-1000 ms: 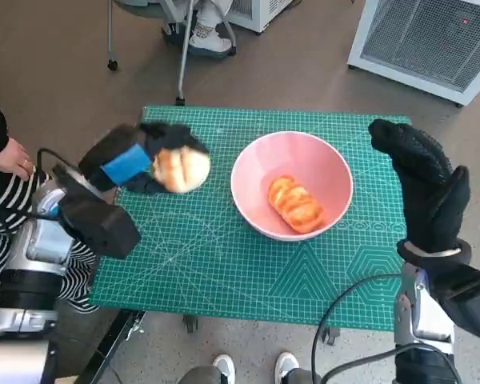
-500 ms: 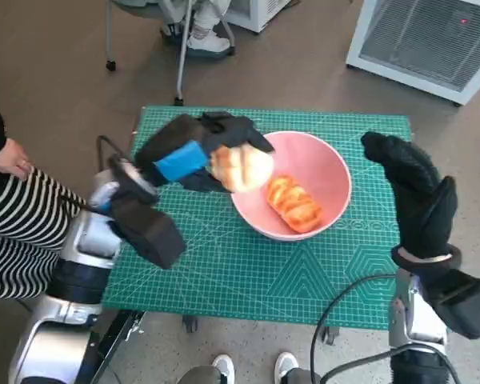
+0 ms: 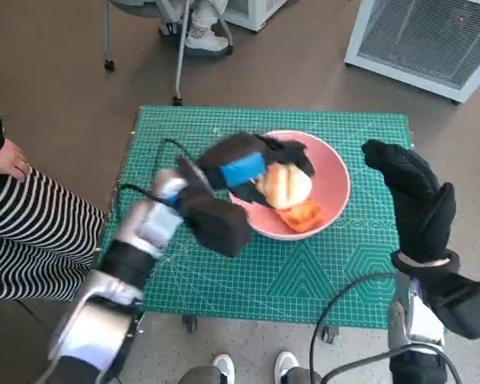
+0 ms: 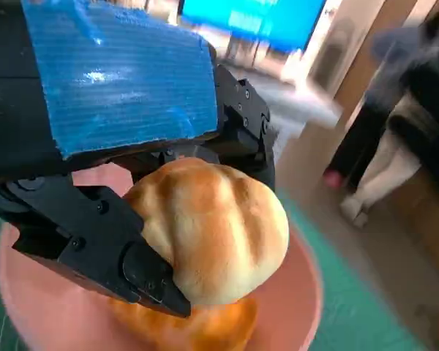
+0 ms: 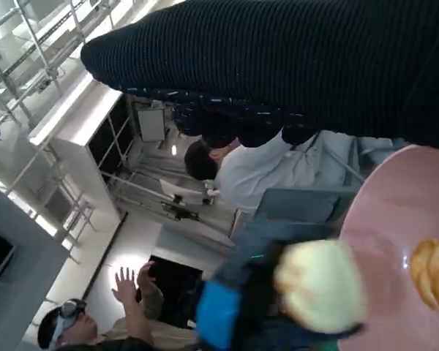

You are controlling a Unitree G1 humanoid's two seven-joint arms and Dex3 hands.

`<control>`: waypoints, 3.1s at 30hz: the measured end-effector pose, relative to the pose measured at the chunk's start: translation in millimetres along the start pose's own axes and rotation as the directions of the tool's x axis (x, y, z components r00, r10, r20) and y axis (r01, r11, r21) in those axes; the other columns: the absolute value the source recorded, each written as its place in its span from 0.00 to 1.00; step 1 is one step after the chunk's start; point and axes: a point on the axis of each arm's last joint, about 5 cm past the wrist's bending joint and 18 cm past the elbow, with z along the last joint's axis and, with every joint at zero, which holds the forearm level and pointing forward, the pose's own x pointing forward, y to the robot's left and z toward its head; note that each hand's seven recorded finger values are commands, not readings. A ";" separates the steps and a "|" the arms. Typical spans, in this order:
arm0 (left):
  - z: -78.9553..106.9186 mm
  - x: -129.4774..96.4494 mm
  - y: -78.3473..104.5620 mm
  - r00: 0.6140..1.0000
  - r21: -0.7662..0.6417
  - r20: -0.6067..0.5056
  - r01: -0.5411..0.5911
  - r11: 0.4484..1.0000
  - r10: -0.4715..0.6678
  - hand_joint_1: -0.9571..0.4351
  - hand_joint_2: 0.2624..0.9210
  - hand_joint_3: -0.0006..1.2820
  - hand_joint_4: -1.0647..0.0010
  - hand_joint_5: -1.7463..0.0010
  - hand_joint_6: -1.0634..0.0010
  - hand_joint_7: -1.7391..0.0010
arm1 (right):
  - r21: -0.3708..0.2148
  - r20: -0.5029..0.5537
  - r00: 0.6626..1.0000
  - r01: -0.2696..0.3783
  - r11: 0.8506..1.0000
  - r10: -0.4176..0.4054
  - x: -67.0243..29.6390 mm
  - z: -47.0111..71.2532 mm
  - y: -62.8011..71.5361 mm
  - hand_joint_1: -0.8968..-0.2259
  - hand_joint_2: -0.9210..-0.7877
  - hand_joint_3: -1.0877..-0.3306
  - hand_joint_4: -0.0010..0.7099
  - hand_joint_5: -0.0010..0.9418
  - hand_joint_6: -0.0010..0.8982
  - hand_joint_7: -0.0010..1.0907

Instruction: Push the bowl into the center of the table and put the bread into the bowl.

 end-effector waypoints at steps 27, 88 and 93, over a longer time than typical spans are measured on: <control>-15.2 9.1 -17.2 0.959 -0.020 -0.208 0.194 0.981 -0.194 0.34 0.82 0.02 1.00 1.00 0.86 1.00 | -0.018 -0.009 0.999 0.035 0.999 -0.035 -3.2 -11.4 -5.8 0.27 0.00 0.40 0.21 0.00 0.02 0.52; -52.7 -54.3 -22.2 0.800 -0.857 0.075 -0.254 0.448 0.596 0.13 1.00 0.29 0.75 0.97 0.69 0.94 | -0.074 0.109 0.994 0.023 0.997 -0.015 36.5 7.4 -0.9 0.27 0.00 0.40 0.17 0.00 0.00 0.44; -53.9 -55.6 -24.7 0.802 -0.867 0.078 -0.239 0.438 0.592 0.13 1.00 0.29 0.75 0.97 0.69 0.94 | -0.078 0.117 0.993 0.021 0.997 -0.012 38.3 7.0 -0.6 0.27 0.00 0.41 0.17 0.00 0.00 0.43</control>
